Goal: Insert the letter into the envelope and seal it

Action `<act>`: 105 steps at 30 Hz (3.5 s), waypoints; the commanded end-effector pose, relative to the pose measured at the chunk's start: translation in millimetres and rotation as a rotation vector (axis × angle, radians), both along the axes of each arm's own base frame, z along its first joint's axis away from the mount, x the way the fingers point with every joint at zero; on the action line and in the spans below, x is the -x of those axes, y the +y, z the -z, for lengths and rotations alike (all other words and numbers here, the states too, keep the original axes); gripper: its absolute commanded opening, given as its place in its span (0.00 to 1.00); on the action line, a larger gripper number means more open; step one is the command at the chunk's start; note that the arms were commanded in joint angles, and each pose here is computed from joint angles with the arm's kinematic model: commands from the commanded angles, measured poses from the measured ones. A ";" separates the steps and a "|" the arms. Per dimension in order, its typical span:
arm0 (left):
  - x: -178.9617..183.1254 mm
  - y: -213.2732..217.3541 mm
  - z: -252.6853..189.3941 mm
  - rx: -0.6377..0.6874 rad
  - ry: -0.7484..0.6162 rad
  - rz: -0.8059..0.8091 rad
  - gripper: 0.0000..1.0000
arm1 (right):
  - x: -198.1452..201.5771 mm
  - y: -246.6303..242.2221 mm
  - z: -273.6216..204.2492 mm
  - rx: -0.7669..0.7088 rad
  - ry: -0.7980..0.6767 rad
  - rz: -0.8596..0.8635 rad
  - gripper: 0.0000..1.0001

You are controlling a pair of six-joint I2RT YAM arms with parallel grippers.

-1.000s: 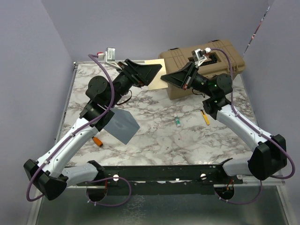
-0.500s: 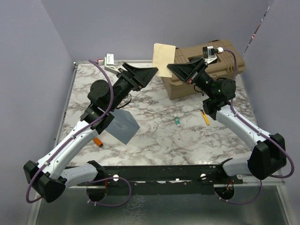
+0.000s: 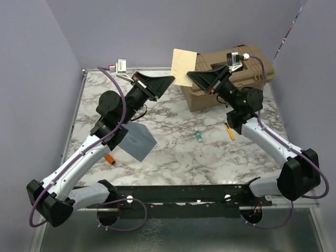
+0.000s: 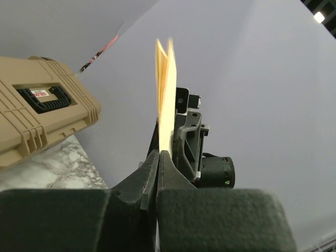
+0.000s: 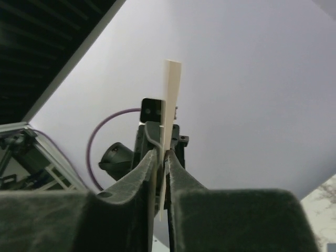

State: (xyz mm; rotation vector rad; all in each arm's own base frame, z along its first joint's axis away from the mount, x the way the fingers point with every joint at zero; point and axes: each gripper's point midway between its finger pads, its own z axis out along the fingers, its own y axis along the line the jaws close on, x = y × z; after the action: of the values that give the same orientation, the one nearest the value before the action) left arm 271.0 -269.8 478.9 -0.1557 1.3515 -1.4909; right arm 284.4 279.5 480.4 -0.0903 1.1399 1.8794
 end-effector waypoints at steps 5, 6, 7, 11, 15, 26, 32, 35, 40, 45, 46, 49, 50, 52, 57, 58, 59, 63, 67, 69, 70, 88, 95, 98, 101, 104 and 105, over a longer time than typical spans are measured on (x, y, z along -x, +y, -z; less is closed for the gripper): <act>22.3 -9.7 -4.5 -0.194 -0.164 0.080 0.00 | 4.7 3.6 -3.2 0.121 -0.069 0.046 0.36; 24.7 -11.1 -4.8 -0.201 -0.173 0.094 0.00 | 4.9 3.4 -4.6 0.120 -0.071 0.047 0.36; 26.4 -11.4 -4.8 -0.205 -0.179 0.102 0.00 | 4.9 2.8 -6.9 0.116 -0.075 0.051 0.36; 28.1 -10.2 -4.5 -0.212 -0.185 0.100 0.00 | 4.8 0.6 -11.8 0.109 -0.086 0.061 0.36; 29.1 -10.0 -4.1 -0.210 -0.183 0.103 0.00 | 5.6 -4.0 -17.1 0.097 -0.090 0.077 0.33; 25.5 -20.1 -8.2 -0.079 -0.198 0.146 0.78 | -12.5 -19.0 -33.3 -0.084 -0.002 0.127 0.00; 9.9 -33.3 -1.6 -0.026 -0.149 0.161 0.79 | -20.6 -23.6 -32.4 -0.123 0.022 0.154 0.00; 5.3 -34.1 -4.0 0.008 -0.142 0.152 0.76 | -24.4 -23.7 -29.2 -0.128 0.036 0.159 0.00; 3.6 -41.4 -5.3 0.032 -0.161 0.181 0.63 | -28.0 -20.1 -22.2 -0.133 0.064 0.135 0.00; 0.6 -44.2 -7.7 0.045 -0.177 0.181 0.50 | -29.2 -18.9 -18.1 -0.148 0.081 0.113 0.00; -0.8 -44.7 -7.7 0.046 -0.177 0.179 0.48 | -29.8 -18.8 -17.6 -0.147 0.083 0.113 0.00; -5.7 -48.3 -4.5 0.049 -0.163 0.182 0.45 | -30.2 -17.2 -16.1 -0.141 0.085 0.108 0.00; -7.2 -49.9 -3.2 0.049 -0.158 0.182 0.44 | -30.1 -16.7 -15.6 -0.136 0.085 0.105 0.00; -9.6 -50.4 -2.1 0.048 -0.154 0.178 0.39 | -29.1 -14.4 -13.2 -0.122 0.081 0.099 0.00; -8.7 -50.3 0.6 0.036 -0.162 0.176 0.06 | -27.9 -14.8 -3.9 -0.081 0.092 0.121 0.00; -8.9 -49.7 1.9 0.034 -0.161 0.172 0.00 | -27.2 -14.4 -2.0 -0.077 0.093 0.118 0.00; -8.0 -49.4 2.6 0.031 -0.163 0.172 0.00 | -25.9 -14.6 -2.0 -0.076 0.088 0.116 0.00; -3.3 -44.9 5.6 0.006 -0.182 0.163 0.00 | -22.0 -15.7 -2.3 -0.050 0.074 0.106 0.18; 6.0 -40.3 14.5 -0.116 -0.223 0.154 0.00 | -18.2 -23.7 0.8 -0.003 0.056 0.098 0.45; 13.0 -38.8 22.4 -0.202 -0.244 0.160 0.00 | -17.0 -30.7 5.5 0.028 0.047 0.125 0.51; 16.2 -38.0 27.6 -0.249 -0.256 0.165 0.00 | -17.0 -34.5 7.8 0.049 0.042 0.147 0.52; 35.0 -3.1 179.7 -1.141 -0.382 0.401 0.00 | 23.8 -35.9 43.3 0.959 -0.689 -0.018 0.90; 45.3 -2.3 194.4 -1.208 -0.406 0.534 0.00 | 36.7 -27.2 73.8 0.939 -0.701 -0.201 0.92; 48.6 -4.6 190.7 -1.198 -0.435 0.559 0.00 | 43.4 -14.0 92.7 0.948 -0.673 -0.273 0.92; 52.9 -6.8 188.7 -1.187 -0.462 0.587 0.00 | 50.7 -0.6 117.8 0.973 -0.636 -0.342 0.92; 56.1 -6.6 188.1 -1.186 -0.480 0.604 0.00 | 58.1 10.6 137.6 0.987 -0.608 -0.405 0.93; 58.0 -6.4 187.8 -1.185 -0.487 0.613 0.00 | 60.0 14.1 143.3 0.991 -0.598 -0.424 0.93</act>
State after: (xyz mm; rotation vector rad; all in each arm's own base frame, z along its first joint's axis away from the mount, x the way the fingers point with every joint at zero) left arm 225.7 -275.6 283.4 1.2873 1.7661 -0.7964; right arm 239.5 283.9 360.8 -1.3687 1.5093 1.2072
